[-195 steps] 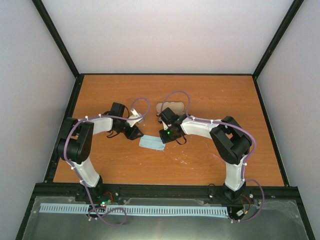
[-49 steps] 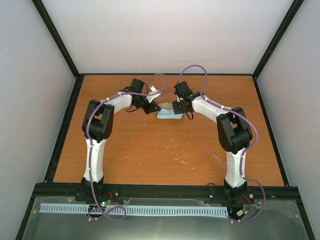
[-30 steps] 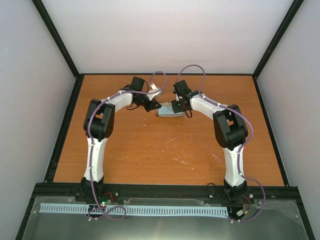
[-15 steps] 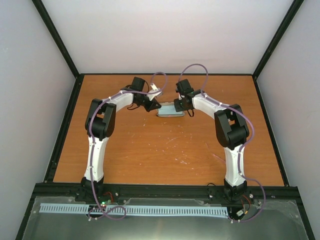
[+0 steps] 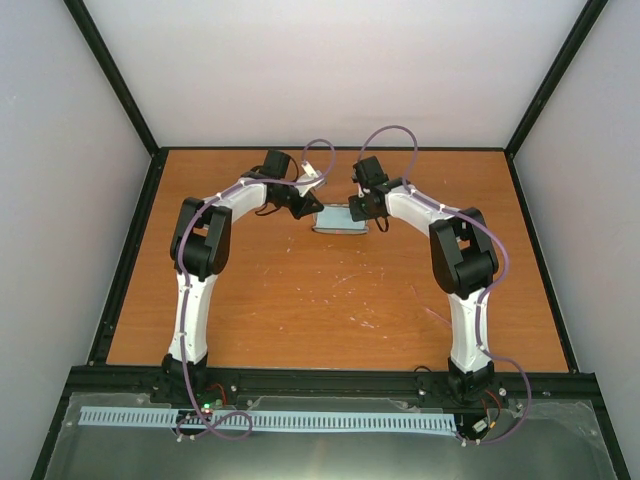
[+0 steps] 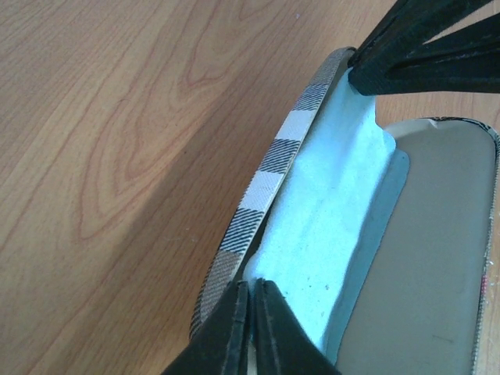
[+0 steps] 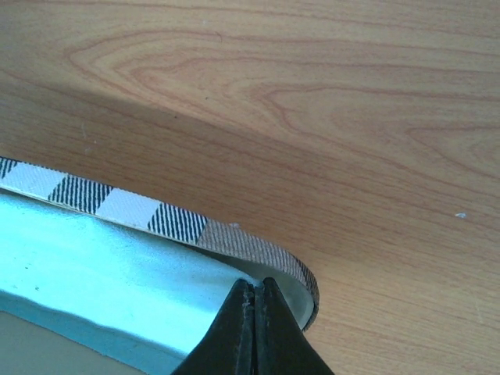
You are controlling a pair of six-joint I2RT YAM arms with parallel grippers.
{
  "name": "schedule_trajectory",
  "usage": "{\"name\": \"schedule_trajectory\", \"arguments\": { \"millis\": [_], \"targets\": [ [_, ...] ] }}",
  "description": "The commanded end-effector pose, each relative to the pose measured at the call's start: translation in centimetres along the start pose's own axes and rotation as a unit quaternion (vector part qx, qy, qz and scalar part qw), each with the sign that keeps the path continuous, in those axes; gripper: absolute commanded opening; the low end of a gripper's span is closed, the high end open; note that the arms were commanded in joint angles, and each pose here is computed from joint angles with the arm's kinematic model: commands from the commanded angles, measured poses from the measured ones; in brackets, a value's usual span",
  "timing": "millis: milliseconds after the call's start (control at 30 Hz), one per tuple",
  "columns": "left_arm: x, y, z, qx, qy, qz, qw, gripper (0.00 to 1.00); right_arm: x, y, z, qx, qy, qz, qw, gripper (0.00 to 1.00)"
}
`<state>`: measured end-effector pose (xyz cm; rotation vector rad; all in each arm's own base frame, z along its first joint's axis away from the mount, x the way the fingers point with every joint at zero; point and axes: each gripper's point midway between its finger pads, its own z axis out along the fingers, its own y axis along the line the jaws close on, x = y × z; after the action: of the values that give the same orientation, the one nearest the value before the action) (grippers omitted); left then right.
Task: Organize the sunglasses
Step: Place the glasses cleaning cloth in the sunglasses case.
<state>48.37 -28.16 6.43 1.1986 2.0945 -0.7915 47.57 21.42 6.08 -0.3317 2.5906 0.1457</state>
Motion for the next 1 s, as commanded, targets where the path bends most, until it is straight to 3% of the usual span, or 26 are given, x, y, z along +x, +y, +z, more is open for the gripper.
{"name": "schedule_trajectory", "arguments": {
  "millis": [0, 167, 367, 700, 967],
  "targets": [
    [-0.4, 0.7, 0.0, -0.006, -0.004, 0.009, 1.0, 0.09, -1.5, -0.6, 0.3, 0.006, -0.016, -0.002, 1.0, 0.03],
    [-0.6, 0.8, -0.1, -0.009, -0.005, 0.009, 1.0, 0.15, -1.6, -0.5, 0.2, 0.004, -0.015, -0.003, 1.0, 0.06],
    [-1.0, 1.0, -0.3, -0.014, -0.009, 0.01, 1.0, 0.24, -1.4, -0.5, 0.3, 0.003, -0.013, -0.002, 1.0, 0.21],
    [-1.9, 1.1, -1.0, -0.025, -0.014, 0.008, 1.0, 0.34, -2.9, -1.1, -1.8, 0.019, -0.042, 0.003, 0.999, 0.25],
    [-4.3, 1.2, -3.0, -0.046, -0.043, 0.021, 0.998, 0.57, -5.0, -2.8, -5.7, 0.057, -0.094, 0.02, 0.994, 0.36]
  ]
}}
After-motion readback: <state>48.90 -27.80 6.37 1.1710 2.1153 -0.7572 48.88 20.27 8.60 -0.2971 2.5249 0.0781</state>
